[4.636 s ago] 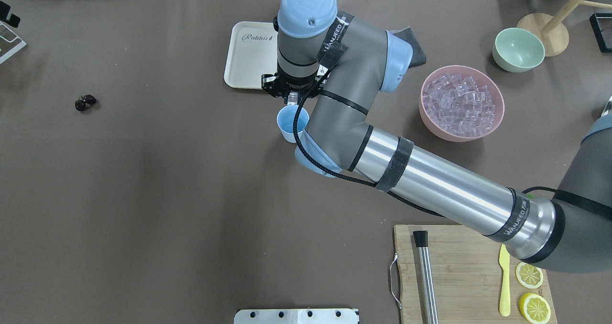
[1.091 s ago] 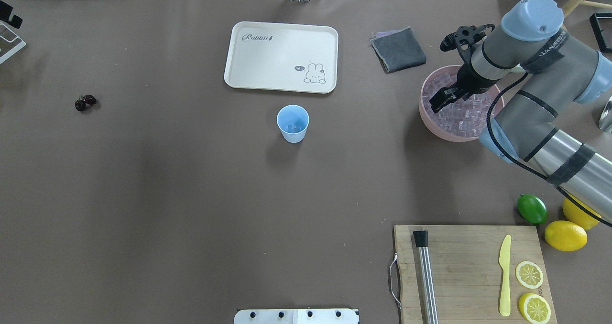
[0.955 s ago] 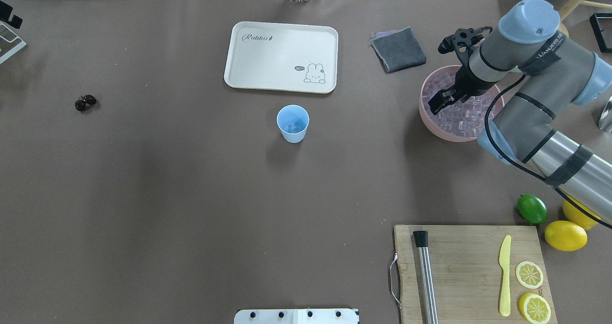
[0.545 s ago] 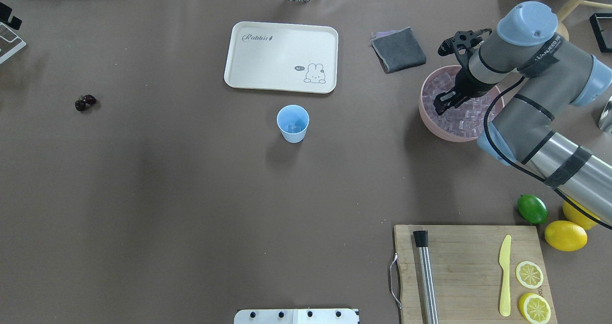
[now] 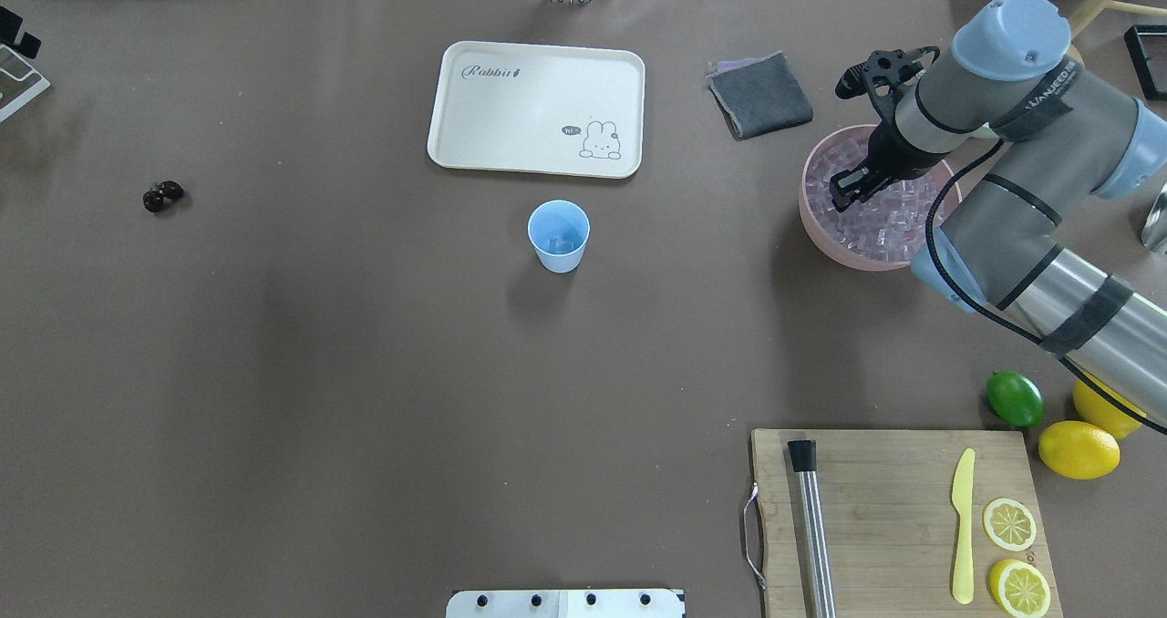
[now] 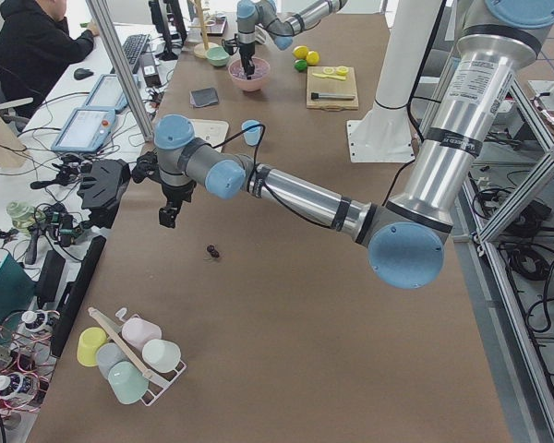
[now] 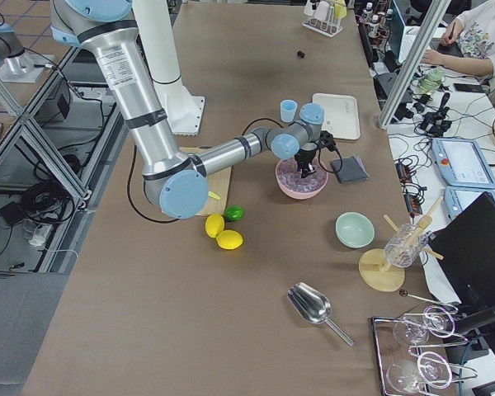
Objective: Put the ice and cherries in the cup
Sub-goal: 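Return the right gripper to the pink bowl and grasp another ice cube, then carry the second ice cube with the right gripper over the cup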
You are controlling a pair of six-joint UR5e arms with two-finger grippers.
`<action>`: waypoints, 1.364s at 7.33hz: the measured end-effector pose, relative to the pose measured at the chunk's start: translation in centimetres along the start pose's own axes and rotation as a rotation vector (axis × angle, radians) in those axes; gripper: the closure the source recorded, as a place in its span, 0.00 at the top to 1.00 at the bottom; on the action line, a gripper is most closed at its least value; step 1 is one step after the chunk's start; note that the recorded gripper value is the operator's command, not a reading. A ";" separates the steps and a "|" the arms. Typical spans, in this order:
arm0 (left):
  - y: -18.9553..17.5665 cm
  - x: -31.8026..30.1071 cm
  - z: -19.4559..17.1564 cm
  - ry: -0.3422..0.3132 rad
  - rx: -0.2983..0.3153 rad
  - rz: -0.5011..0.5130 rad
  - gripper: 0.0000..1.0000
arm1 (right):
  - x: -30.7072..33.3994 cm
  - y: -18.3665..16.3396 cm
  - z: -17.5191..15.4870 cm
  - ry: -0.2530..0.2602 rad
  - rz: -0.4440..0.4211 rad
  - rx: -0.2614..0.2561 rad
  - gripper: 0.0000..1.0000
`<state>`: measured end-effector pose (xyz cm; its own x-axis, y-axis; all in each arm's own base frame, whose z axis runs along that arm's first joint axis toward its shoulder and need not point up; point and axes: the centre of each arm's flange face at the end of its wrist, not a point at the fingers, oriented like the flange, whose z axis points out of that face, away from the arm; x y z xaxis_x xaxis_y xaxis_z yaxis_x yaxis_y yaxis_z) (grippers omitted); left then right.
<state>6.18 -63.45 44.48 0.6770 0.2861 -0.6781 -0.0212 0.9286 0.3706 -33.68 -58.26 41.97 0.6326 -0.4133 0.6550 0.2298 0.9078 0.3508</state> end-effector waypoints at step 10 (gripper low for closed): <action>0.1 -0.3 0.3 0.001 0.001 0.001 0.98 | -33.0 -13.2 -7.1 -0.029 0.381 0.075 0.00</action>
<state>6.21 -63.57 44.94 0.6760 0.2872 -0.6786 -0.0208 0.9280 0.3721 -52.34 -56.10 11.02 0.6412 -0.0500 0.7657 -0.0729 0.9894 0.1256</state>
